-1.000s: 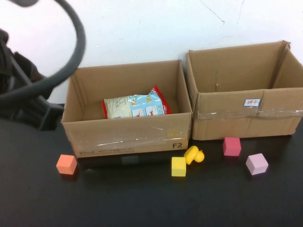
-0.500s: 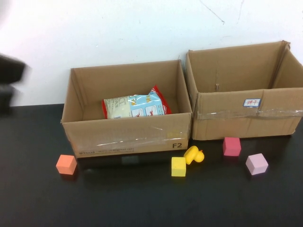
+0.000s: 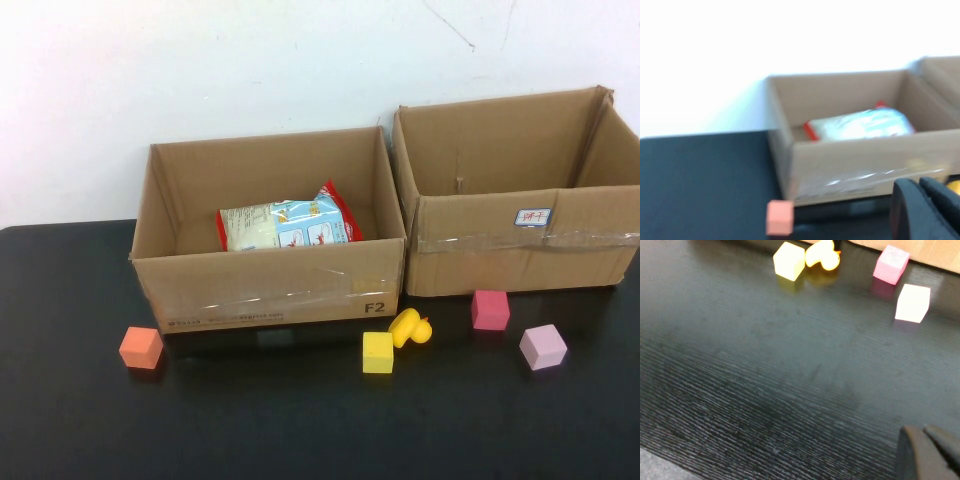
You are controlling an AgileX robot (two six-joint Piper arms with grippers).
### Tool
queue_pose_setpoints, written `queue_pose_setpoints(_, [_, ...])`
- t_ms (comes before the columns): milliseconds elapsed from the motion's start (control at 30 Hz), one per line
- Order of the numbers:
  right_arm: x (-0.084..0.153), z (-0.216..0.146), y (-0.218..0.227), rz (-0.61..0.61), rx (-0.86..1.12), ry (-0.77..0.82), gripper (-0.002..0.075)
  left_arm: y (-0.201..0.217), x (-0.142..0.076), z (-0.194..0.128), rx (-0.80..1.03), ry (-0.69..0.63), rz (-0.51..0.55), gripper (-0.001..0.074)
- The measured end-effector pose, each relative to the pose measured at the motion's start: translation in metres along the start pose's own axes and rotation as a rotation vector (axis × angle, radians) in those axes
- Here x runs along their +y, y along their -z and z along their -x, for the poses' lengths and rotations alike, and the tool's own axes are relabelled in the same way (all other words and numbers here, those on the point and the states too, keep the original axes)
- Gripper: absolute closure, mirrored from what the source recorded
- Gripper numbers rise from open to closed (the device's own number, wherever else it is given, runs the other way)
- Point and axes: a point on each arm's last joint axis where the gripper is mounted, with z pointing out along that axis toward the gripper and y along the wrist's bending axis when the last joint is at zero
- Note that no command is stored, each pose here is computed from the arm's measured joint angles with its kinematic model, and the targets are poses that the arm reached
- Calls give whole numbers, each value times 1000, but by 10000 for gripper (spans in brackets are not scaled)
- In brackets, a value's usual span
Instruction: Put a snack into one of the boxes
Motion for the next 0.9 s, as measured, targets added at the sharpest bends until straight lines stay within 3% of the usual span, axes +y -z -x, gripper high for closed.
queue_pose_setpoints(167, [0, 0, 0, 0, 0, 0, 725, -2, 18, -73, -110, 7, 93, 736])
queue_pose_setpoints(300, [0, 0, 0, 2, 0, -2, 725, -5, 26, -107, -118, 5, 143, 736])
queue_pose_setpoints(567, [1, -1, 0, 7, 8, -6, 725, -7, 29, -128, 45, 15, 177, 736])
queue_pose_setpoints(900, [1, -1, 0, 7, 14, -6, 725, -6, 29, -128, 66, 4, 178, 736])
